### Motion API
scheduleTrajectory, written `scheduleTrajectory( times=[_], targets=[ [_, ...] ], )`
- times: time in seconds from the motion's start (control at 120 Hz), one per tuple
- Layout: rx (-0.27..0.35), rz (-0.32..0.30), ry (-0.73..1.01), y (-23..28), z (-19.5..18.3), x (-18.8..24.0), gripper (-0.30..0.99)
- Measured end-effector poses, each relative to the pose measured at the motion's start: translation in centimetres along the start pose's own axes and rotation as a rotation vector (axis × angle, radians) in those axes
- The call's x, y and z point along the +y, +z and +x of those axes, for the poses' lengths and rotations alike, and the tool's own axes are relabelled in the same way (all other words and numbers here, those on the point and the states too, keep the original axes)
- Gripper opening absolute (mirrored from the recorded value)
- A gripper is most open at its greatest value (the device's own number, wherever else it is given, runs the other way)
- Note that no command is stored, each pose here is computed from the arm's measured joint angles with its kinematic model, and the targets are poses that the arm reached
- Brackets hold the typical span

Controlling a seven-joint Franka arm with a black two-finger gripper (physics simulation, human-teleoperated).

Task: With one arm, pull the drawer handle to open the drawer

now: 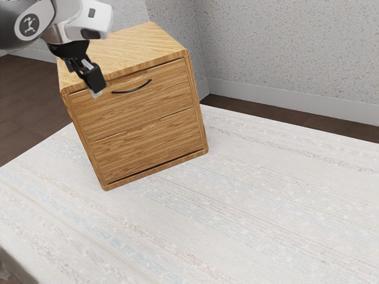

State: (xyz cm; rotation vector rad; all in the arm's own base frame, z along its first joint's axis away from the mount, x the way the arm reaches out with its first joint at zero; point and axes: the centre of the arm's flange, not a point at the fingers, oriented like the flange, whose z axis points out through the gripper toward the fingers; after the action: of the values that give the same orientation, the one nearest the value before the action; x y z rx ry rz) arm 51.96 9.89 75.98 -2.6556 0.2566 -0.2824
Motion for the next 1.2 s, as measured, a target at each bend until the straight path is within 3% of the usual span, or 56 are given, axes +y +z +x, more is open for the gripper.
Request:
scheduleTrajectory(
  times=[0.133,0.342,0.775,1.2],
  targets=[
    [-0.011,0.033,0.009,1.7,-0.3,-1.3,0.69],
    [0.034,0.066,0.086,2.5,1.3,0.1,0.69],
    [0.059,0.094,0.155,7.2,3.3,0.4,0.69],
    [0.079,0.095,0.186,8.4,4.0,0.8,0.69]
  ],
)
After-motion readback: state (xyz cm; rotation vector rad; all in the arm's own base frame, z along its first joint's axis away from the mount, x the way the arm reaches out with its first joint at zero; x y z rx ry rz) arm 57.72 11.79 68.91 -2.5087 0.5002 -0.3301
